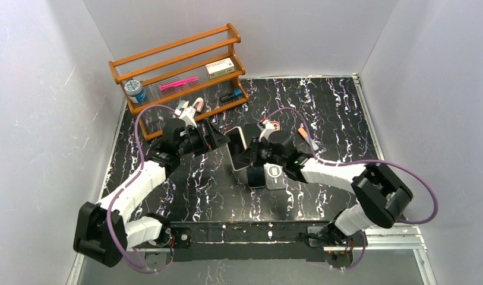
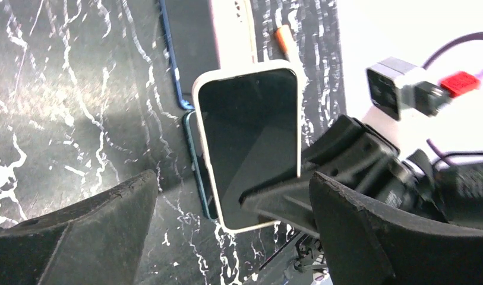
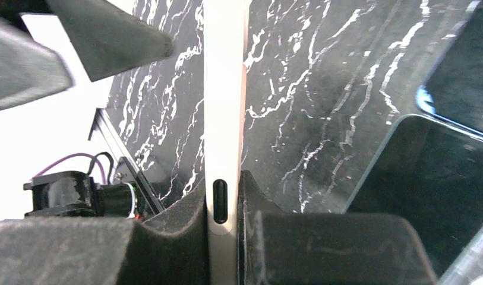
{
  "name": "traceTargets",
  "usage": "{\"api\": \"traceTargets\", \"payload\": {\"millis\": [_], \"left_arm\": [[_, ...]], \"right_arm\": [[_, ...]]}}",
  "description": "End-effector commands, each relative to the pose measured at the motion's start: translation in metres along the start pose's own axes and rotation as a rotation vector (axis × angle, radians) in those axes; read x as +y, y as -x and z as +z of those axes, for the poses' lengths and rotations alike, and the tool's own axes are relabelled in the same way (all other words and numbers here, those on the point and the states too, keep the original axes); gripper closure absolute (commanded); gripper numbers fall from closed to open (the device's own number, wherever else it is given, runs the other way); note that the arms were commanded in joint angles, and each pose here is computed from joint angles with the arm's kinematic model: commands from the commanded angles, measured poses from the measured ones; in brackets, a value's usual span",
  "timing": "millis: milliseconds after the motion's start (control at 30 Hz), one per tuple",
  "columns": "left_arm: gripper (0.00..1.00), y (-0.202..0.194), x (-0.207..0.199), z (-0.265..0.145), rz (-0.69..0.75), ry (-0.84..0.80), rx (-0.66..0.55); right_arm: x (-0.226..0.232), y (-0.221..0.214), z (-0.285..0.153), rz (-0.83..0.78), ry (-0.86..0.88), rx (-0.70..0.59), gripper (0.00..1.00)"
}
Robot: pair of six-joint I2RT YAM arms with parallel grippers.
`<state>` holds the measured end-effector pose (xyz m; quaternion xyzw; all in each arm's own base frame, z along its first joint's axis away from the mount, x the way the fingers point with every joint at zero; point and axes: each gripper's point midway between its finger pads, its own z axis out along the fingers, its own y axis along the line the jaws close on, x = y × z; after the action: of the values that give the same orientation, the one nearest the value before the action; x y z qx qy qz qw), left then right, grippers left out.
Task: Take the phone out of the phone case
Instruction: Remove the phone case from the phone.
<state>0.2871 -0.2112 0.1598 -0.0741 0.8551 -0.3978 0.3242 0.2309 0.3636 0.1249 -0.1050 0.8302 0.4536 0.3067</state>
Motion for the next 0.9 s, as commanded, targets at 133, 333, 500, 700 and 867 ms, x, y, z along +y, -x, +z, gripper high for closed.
{"api": "traceTargets", "payload": {"millis": [133, 333, 500, 700, 867], "left_arm": [[0.03, 0.019, -0.056, -0.025, 0.128, -0.257, -0.1], [0.03, 0.019, -0.081, -0.031, 0.1, -0.387, -0.082], [0.03, 0.017, -0.096, -0.035, 0.098, -0.467, -0.057], [0.08, 0.014, -0.115, -0.043, 0.106, -0.535, -0.065], [0.23, 0.007, -0.129, -0.043, 0.102, -0.586, -0.055]], "right_arm": [[0.04, 0.052, -0.057, 0.021, 0.314, -0.159, 0.99], [0.064, 0.057, -0.082, -0.011, 0.465, -0.175, 0.99], [0.084, 0.059, -0.092, -0.031, 0.558, -0.158, 0.99], [0.095, 0.06, -0.099, -0.028, 0.62, -0.151, 0.99], [0.102, 0.061, -0.101, -0.032, 0.654, -0.146, 0.99]]}}
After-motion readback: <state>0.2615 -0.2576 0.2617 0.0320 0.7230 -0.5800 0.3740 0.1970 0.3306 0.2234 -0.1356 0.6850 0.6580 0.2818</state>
